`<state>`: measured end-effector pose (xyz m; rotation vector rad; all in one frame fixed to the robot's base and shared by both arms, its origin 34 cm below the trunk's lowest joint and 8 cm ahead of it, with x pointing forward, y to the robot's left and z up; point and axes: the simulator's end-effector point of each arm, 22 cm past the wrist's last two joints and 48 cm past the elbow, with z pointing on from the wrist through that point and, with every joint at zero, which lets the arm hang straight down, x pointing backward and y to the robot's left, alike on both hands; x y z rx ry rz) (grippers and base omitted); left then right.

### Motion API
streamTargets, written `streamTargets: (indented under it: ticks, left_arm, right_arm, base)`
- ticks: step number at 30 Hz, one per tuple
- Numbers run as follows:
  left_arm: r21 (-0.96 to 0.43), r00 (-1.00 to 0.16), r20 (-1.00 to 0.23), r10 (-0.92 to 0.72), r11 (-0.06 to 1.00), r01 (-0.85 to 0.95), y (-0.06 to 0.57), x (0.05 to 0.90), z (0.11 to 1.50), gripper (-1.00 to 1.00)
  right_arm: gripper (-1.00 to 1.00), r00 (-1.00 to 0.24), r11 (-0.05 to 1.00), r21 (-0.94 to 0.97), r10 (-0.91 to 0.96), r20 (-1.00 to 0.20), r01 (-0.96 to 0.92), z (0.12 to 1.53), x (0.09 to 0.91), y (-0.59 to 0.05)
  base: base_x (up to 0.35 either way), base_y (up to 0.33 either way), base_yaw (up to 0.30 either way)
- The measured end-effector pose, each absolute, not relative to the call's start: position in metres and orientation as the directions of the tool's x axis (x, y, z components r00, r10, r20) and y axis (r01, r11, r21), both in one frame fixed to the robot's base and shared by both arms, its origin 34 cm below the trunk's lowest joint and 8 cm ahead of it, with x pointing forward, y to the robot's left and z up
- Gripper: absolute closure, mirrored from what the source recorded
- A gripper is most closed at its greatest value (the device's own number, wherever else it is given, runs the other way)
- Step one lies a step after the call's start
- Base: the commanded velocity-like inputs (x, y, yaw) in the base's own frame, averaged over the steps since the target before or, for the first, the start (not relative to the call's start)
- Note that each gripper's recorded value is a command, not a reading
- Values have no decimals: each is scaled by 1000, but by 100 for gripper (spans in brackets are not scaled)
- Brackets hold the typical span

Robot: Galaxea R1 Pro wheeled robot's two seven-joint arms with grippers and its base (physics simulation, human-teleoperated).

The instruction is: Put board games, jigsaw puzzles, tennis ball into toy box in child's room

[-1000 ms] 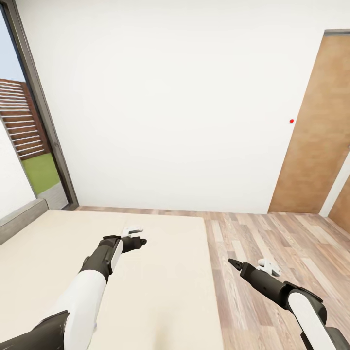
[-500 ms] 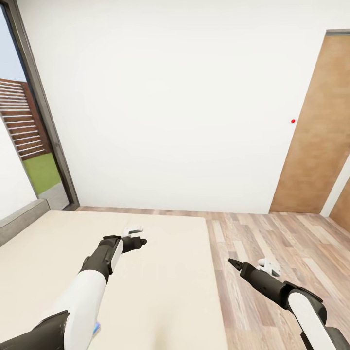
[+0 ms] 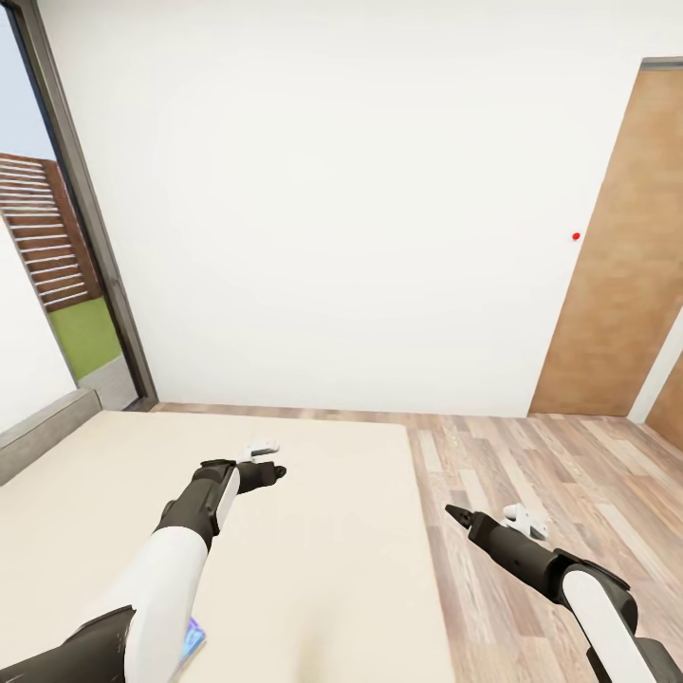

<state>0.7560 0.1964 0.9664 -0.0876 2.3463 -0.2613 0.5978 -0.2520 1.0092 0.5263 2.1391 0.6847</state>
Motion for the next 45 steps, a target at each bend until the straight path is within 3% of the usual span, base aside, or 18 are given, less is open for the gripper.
streamTargets:
  ticks: [45]
  left_arm:
    - [-214, -709, -691, -141, 977, 15, 197, 756, 967, -100]
  right_arm:
    - [-100, -584, 766, 629, 574, -574, 134, 1009, 598, -252]
  base:
    - [0, 84, 0]
